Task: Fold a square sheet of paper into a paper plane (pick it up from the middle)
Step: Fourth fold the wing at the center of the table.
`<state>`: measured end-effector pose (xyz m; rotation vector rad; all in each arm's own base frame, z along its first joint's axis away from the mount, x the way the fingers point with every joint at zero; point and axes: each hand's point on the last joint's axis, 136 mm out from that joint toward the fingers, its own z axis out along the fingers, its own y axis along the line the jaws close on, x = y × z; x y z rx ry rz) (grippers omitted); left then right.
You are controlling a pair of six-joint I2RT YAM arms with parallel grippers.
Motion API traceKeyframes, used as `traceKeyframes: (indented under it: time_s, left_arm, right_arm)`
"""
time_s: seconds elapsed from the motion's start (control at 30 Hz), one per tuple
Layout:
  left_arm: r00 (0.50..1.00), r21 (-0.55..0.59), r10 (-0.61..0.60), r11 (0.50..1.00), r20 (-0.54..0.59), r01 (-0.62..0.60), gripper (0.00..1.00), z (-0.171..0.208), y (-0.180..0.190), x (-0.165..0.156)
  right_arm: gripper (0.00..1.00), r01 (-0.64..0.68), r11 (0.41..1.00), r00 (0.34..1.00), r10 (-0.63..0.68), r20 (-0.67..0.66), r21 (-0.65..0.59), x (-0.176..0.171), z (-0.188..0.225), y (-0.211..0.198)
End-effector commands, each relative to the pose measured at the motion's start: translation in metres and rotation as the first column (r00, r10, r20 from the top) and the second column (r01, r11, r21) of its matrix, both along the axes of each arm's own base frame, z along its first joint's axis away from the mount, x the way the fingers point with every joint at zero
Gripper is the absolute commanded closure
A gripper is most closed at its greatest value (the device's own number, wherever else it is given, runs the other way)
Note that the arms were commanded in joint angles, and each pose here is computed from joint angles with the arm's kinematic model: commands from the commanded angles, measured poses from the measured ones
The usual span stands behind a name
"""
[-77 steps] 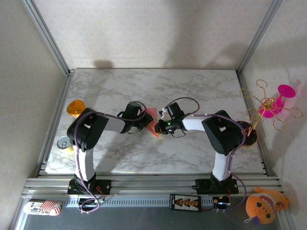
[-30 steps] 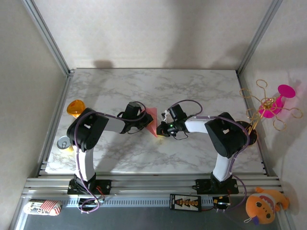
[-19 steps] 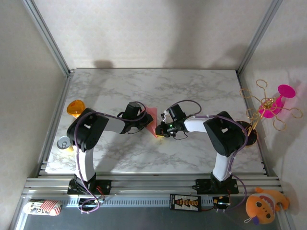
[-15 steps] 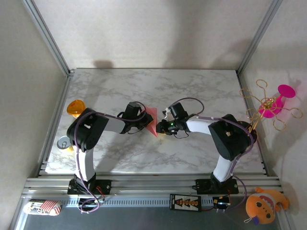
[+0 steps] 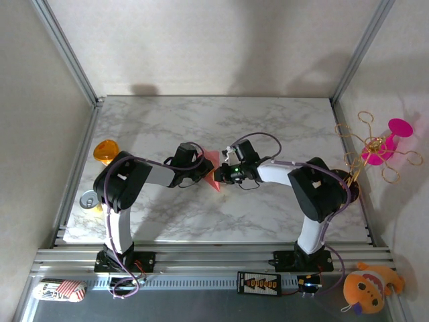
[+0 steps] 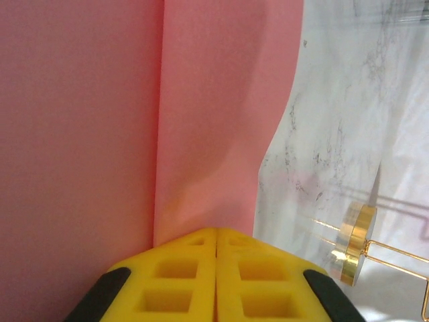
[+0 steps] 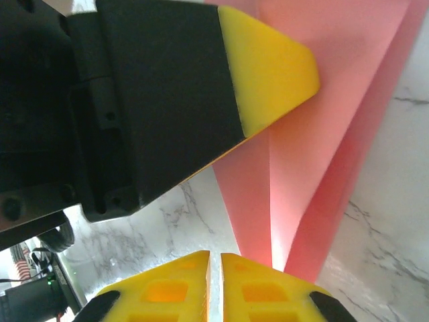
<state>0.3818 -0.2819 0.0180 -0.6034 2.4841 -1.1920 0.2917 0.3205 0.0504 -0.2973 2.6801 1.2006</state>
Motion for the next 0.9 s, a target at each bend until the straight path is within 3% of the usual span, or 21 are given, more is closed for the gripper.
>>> traceKeyframes:
  time_s: [0.0, 0.87]
  left_arm:
    - [0.979, 0.174, 0.059, 0.984, -0.193, -0.025, 0.93, -0.064, 0.032, -0.038]
    - [0.969, 0.198, 0.092, 0.979, -0.229, -0.046, 0.93, -0.074, 0.037, -0.042]
  right_arm:
    - [0.88, -0.012, 1.0, 1.0, 0.012, -0.003, -0.01, 0.001, -0.002, 0.005]
    - [0.89, -0.008, 0.997, 0.996, 0.002, -0.086, -0.072, -0.012, -0.035, -0.006]
